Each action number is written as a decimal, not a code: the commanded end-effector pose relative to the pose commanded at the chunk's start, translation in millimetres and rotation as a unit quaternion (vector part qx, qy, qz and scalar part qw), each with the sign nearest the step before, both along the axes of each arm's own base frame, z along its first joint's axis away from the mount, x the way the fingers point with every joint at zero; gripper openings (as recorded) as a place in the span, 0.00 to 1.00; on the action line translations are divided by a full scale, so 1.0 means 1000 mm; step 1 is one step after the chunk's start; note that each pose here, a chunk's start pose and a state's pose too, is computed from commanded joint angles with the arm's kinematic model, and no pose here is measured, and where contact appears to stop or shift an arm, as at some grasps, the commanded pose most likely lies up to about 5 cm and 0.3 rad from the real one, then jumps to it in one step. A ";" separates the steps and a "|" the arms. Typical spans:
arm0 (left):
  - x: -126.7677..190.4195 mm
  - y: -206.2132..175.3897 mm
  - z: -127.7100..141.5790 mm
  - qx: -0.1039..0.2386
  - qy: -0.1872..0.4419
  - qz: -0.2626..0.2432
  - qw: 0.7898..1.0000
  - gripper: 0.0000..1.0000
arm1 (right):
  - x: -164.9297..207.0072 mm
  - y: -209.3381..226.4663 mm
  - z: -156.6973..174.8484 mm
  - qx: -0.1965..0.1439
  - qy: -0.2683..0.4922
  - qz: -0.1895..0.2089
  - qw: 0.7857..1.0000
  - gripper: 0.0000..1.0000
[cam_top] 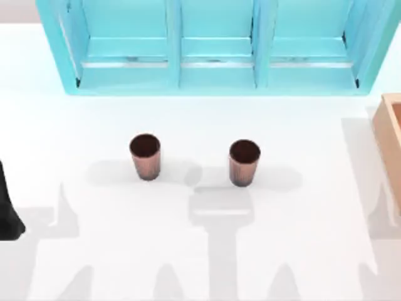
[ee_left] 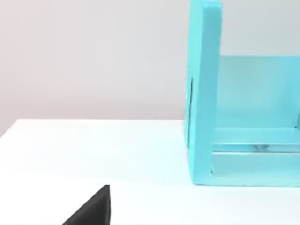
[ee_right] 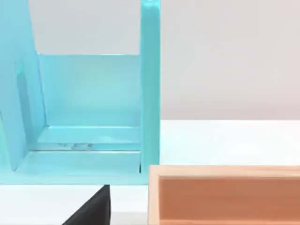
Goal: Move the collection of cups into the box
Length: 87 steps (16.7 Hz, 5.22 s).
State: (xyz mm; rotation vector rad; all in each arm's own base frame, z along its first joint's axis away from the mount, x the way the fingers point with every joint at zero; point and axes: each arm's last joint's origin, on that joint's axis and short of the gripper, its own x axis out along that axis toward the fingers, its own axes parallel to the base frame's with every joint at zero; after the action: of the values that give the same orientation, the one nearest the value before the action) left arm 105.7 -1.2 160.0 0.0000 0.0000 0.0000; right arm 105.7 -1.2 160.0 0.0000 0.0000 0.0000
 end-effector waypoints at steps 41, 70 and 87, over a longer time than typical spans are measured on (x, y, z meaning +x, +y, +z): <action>0.000 0.000 0.000 0.000 0.000 0.000 1.000 1.00 | 0.196 0.398 0.072 0.003 0.553 -0.004 0.833 1.00; 0.000 0.000 0.000 0.000 0.000 0.000 1.000 1.00 | 0.235 0.397 -0.020 0.003 0.553 -0.004 0.833 0.17; 0.000 0.000 0.000 0.000 0.000 0.000 1.000 1.00 | 0.238 0.366 0.017 0.003 0.554 -0.002 0.833 0.00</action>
State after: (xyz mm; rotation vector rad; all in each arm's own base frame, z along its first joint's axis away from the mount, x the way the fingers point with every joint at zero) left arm 105.7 -1.2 160.0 0.0000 0.0000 0.0000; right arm 343.6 365.0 177.1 0.0060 1.1733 -0.0048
